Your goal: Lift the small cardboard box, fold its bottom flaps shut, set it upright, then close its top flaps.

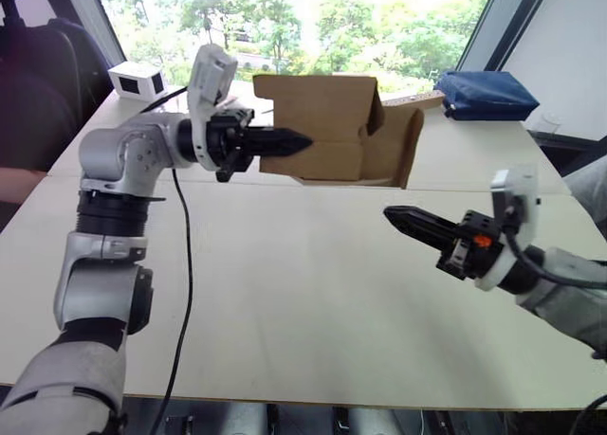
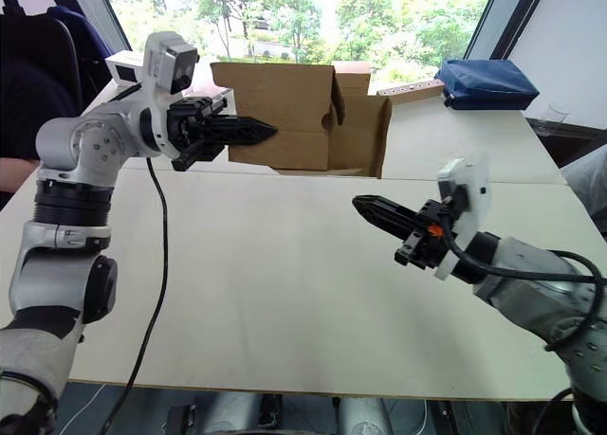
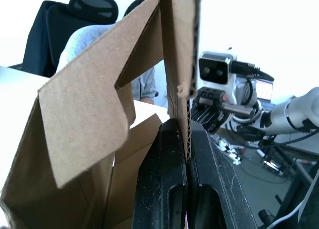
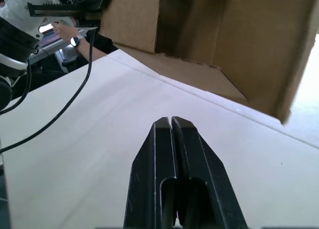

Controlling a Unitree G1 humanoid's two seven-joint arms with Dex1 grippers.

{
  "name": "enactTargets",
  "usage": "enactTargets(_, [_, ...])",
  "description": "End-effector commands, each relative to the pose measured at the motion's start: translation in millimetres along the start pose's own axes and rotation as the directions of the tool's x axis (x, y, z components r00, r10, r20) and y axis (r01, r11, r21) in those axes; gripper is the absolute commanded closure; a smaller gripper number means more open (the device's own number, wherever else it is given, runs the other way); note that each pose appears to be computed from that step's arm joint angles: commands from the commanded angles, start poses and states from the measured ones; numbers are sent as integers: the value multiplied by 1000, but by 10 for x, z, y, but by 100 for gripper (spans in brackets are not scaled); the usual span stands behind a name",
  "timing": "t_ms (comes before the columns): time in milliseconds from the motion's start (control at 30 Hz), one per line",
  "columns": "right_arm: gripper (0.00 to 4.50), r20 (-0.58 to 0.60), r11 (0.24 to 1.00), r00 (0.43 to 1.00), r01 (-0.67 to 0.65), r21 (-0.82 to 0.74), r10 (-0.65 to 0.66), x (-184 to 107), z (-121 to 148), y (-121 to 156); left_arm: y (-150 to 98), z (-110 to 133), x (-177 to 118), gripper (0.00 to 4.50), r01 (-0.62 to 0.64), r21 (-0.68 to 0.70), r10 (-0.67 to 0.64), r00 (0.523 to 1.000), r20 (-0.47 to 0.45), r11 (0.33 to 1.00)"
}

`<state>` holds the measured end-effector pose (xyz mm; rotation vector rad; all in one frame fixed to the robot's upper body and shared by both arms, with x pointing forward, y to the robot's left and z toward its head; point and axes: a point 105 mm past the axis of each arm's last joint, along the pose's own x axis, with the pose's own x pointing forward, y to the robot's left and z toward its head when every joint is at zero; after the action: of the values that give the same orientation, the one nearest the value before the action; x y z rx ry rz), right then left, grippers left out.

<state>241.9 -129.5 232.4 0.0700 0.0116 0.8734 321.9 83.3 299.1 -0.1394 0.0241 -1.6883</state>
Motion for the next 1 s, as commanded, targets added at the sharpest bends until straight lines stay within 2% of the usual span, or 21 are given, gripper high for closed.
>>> enactTargets(33, [446, 74, 998, 997, 13, -67, -8, 55, 129, -3, -115, 150, 37, 450, 41, 65, -42, 999, 7, 997])
enactTargets(200, [446, 148, 998, 989, 24, -52, -16, 112, 242, -47, -139, 134, 48, 450, 50, 58, -50, 999, 2, 997])
enactTargets(733, [446, 152, 995, 988, 7, -96, 8, 233, 203, -77, -173, 122, 45, 450, 66, 52, -66, 998, -1, 996])
enactTargets(1000, [446, 211, 994, 977, -14, -109, 37, 290, 352, -15, -120, 57, 39, 450, 47, 36, -47, 999, -9, 998])
